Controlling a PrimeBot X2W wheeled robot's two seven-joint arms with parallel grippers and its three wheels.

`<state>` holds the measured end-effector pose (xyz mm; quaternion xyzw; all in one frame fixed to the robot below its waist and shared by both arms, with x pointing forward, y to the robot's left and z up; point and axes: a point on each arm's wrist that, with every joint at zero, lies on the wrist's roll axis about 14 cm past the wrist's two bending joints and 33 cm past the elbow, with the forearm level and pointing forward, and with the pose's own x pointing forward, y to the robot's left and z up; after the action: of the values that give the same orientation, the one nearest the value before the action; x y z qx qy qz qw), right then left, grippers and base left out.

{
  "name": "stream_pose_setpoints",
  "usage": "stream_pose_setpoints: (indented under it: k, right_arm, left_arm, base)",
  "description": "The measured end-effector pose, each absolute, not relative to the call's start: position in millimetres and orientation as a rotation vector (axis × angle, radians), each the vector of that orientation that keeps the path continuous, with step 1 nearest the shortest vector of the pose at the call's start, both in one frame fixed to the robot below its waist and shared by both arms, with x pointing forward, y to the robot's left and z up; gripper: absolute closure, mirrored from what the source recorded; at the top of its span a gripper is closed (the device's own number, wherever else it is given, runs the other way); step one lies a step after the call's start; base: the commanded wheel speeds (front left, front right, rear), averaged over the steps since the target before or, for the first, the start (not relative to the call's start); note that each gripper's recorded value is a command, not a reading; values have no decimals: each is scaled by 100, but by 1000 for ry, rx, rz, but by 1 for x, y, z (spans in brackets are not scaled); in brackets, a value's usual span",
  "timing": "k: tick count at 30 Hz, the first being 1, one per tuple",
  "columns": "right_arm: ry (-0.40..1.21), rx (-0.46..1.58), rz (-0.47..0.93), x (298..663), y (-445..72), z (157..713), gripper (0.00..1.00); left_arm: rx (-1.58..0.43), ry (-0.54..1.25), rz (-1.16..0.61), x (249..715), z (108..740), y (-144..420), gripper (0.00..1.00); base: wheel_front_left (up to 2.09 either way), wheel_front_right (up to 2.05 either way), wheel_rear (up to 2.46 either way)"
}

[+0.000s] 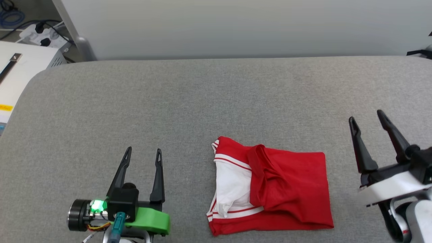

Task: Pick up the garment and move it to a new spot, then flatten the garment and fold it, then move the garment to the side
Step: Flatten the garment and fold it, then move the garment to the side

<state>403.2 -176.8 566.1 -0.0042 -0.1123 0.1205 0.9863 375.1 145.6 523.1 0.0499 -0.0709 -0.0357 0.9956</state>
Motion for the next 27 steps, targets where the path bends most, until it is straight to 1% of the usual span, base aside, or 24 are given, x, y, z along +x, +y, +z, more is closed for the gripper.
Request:
stream_pose_setpoints:
  k: [7, 12, 27]
  right_arm:
    - [-249, 31, 174, 371, -174, 565, 0]
    - [-236, 46, 153, 355, -170, 558, 0]
    - [-213, 24, 147, 349, -169, 550, 0]
  left_arm:
    - [88, -145, -77, 365, 525, 146, 0]
    - [80, -140, -72, 358, 524, 150, 0]
    - [85, -118, -60, 350, 517, 156, 0]
  base:
    - [0, 0, 0]
    - [0, 0, 0]
    - [0, 0, 0]
